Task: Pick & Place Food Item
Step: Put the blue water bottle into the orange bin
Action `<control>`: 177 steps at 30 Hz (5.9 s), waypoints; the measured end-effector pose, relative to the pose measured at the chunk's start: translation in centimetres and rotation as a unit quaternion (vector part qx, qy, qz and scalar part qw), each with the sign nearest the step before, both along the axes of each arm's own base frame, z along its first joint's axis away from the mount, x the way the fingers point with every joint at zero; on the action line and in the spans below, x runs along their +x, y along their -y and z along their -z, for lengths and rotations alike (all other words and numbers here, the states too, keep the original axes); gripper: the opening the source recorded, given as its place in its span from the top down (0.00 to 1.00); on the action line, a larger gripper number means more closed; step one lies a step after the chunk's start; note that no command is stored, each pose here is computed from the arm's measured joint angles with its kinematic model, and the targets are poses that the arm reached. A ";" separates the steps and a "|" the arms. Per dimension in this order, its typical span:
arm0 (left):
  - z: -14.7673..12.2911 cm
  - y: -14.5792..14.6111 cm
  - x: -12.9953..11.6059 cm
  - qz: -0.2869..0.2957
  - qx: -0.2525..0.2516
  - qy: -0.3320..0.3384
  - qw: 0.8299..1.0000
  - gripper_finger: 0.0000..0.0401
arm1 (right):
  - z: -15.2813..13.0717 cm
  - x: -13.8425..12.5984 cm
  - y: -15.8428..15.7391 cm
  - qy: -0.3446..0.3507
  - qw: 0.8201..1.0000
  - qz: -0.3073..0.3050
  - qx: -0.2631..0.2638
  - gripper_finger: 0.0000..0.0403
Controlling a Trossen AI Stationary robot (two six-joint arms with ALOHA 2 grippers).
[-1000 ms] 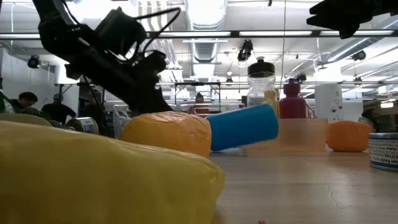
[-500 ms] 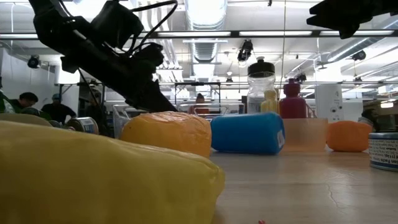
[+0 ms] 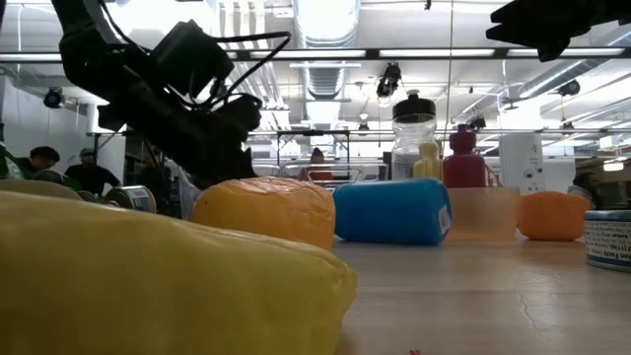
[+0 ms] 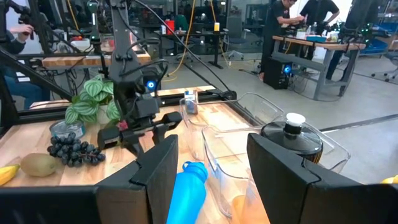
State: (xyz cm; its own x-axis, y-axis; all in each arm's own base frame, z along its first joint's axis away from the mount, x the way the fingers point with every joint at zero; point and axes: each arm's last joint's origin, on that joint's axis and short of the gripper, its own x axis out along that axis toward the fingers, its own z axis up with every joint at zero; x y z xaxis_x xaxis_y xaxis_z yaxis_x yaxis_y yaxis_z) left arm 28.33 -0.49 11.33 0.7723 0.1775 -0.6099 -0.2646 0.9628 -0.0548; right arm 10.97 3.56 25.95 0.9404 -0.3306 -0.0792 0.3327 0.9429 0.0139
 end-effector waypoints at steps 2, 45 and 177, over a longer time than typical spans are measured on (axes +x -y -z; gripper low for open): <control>0.1 0.1 -0.1 -0.006 -0.011 -0.002 1.000 0.51 | 0.0 0.0 0.0 0.000 1.000 0.000 0.000 0.53; 1.1 1.2 -0.4 0.029 -0.011 -0.035 0.999 0.44 | 0.0 0.0 0.0 0.000 1.000 0.000 0.000 0.53; -30.5 -15.6 0.8 0.018 0.195 0.086 0.977 0.99 | 0.0 0.0 0.0 0.000 1.000 0.000 0.000 0.53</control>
